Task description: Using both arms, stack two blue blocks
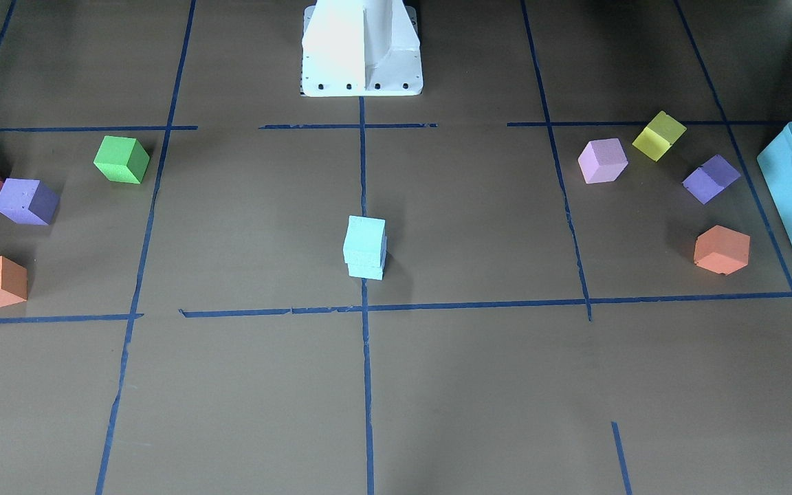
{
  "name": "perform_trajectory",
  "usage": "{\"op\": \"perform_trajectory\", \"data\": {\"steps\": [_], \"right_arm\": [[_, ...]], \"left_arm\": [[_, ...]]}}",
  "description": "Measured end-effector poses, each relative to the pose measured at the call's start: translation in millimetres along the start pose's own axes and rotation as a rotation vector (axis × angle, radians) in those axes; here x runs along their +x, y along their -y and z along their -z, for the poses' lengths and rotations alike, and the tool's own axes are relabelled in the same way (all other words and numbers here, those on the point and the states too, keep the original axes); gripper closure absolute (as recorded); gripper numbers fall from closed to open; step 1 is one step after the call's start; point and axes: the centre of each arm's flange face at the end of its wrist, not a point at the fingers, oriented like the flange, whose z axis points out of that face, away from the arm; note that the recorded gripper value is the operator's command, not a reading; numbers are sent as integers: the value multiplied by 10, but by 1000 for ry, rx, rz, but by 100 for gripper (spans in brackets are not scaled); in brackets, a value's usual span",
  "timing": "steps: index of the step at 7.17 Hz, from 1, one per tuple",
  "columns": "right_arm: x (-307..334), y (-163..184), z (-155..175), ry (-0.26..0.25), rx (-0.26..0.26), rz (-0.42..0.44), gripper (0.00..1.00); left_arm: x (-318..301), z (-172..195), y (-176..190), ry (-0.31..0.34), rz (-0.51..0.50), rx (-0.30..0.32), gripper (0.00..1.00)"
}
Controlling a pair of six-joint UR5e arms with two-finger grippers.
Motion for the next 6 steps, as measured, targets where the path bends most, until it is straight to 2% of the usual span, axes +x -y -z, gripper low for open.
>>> {"op": "perform_trajectory", "data": {"steps": [1,2,4,6], "right_arm": [[1,1,-2,0,0,-2,0],[4,0,-5,0,-1,-3,0],[3,2,-15,1,-3,-3,0],[-5,9,-22,6,-2,-1,0]], "left_arm": [[-402,-100,-486,-8,90,-23,0],[-696,-195,-805,-13,165,-37,0],[-998,-254,-1092,-14,239,-36,0],[-1024,-246,-1132,-11,243,-33,0]]}}
